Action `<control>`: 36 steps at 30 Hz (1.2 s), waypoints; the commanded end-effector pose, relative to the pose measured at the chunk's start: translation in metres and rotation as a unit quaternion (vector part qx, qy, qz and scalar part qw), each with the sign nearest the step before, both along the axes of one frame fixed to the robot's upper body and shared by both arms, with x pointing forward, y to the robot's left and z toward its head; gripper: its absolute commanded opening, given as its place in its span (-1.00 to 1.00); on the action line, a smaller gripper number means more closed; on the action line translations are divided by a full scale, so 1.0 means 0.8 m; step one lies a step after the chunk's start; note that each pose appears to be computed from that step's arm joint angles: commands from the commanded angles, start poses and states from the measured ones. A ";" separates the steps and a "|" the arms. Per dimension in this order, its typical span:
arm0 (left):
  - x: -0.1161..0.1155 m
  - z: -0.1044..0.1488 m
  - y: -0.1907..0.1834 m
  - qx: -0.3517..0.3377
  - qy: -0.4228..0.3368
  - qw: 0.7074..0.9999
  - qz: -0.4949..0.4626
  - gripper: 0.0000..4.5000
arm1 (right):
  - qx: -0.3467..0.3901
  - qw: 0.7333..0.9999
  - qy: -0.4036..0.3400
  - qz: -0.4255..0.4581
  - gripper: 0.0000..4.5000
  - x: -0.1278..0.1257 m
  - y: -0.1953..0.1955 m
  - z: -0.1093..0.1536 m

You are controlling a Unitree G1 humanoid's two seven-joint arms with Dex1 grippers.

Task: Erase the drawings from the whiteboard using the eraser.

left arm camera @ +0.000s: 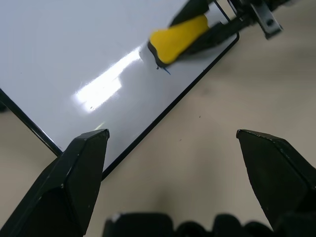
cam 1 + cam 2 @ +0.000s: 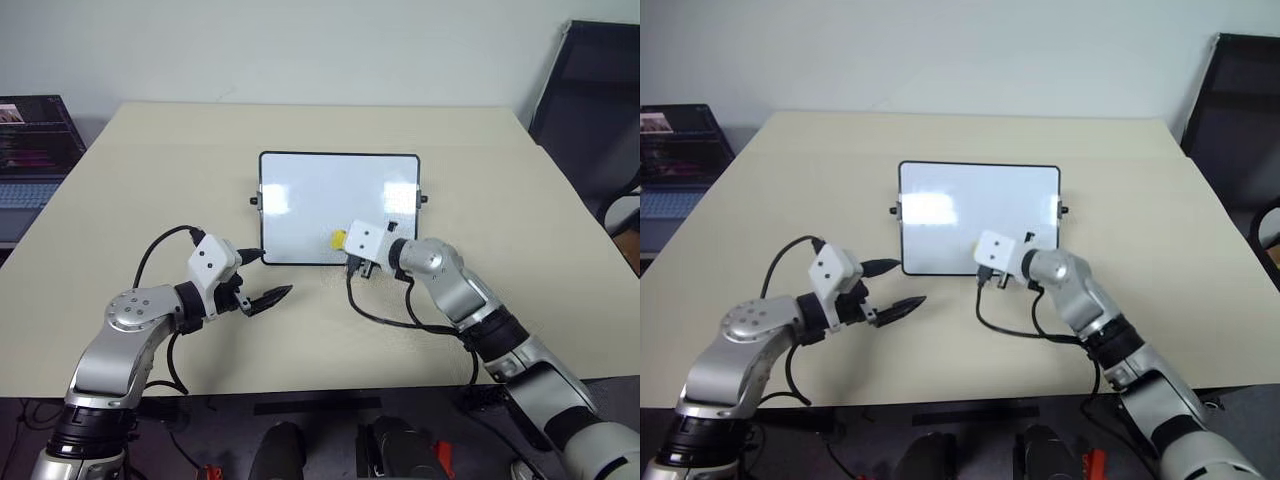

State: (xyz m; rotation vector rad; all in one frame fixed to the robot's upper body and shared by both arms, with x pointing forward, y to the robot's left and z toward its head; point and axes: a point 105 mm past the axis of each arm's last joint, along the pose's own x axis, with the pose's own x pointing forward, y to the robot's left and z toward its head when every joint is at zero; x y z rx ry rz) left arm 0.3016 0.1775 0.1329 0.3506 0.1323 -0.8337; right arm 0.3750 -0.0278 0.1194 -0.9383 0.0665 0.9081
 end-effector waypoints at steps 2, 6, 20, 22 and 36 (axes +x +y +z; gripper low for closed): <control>0.001 0.010 -0.006 0.000 -0.014 1.000 -0.010 1.00 | -0.020 0.999 -0.024 -0.022 -0.56 0.009 -0.012 0.004; 0.000 0.011 -0.009 -0.001 -0.014 1.000 -0.013 1.00 | 0.024 0.992 -0.101 -0.070 -0.56 0.035 -0.019 0.046; -0.002 0.012 -0.008 -0.004 -0.011 1.000 -0.011 1.00 | -0.067 0.996 -0.061 0.020 -0.56 0.004 -0.010 -0.003; -0.003 0.012 -0.007 -0.004 -0.011 1.000 -0.011 1.00 | -0.059 0.994 -0.096 0.001 -0.56 0.014 -0.010 0.009; -0.004 0.010 -0.008 -0.005 -0.009 1.000 -0.012 1.00 | -0.024 0.991 -0.129 0.009 -0.56 0.027 0.019 0.035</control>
